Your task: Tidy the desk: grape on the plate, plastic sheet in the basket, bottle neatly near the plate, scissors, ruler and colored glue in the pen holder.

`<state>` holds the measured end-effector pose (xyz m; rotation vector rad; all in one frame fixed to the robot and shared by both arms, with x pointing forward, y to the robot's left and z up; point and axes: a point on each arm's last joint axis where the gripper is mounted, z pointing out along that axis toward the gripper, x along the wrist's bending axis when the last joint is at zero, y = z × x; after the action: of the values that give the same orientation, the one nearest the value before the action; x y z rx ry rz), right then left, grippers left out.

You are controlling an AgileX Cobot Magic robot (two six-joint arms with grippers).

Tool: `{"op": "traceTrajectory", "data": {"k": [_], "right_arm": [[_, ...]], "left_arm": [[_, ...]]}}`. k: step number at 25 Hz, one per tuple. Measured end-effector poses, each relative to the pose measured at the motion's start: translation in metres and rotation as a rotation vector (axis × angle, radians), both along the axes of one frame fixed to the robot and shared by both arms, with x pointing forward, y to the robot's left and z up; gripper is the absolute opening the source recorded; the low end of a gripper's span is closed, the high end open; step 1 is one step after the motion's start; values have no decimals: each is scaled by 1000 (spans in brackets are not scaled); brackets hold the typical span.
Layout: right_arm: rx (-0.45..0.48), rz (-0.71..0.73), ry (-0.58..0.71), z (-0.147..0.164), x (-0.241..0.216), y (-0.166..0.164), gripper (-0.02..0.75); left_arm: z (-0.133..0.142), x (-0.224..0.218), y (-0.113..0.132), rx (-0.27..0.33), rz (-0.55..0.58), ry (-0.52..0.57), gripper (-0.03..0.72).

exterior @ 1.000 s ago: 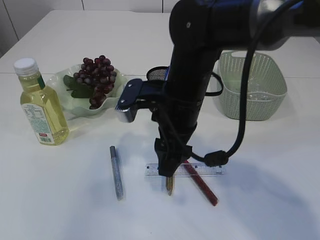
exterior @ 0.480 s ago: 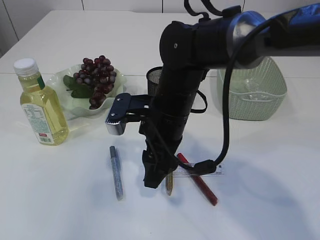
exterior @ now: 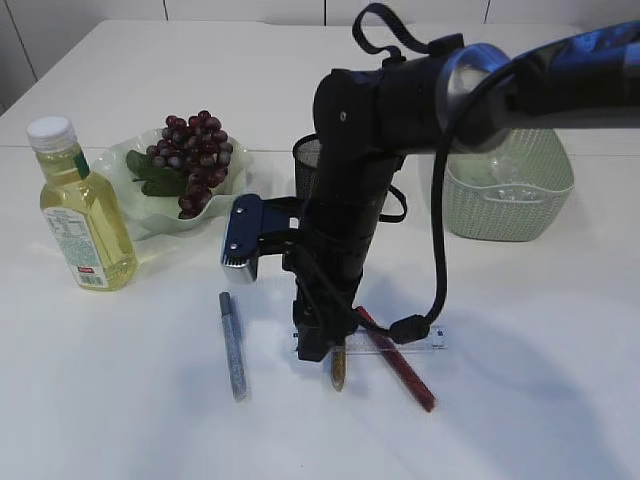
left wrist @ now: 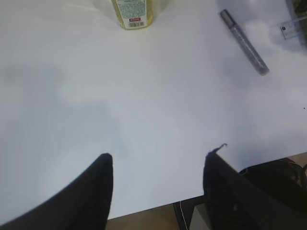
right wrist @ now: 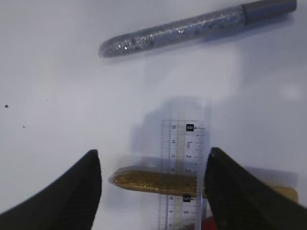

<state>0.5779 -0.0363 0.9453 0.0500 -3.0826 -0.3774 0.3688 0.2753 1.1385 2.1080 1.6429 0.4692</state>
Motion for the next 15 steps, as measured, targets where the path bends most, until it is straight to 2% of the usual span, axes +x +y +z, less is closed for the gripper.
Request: {"op": "traceTrajectory", "data": {"k": [15], "right_arm": [[-54, -12, -3, -20, 17, 6, 530]], "left_arm": [[0, 0, 0, 2, 1, 0, 434]]}}
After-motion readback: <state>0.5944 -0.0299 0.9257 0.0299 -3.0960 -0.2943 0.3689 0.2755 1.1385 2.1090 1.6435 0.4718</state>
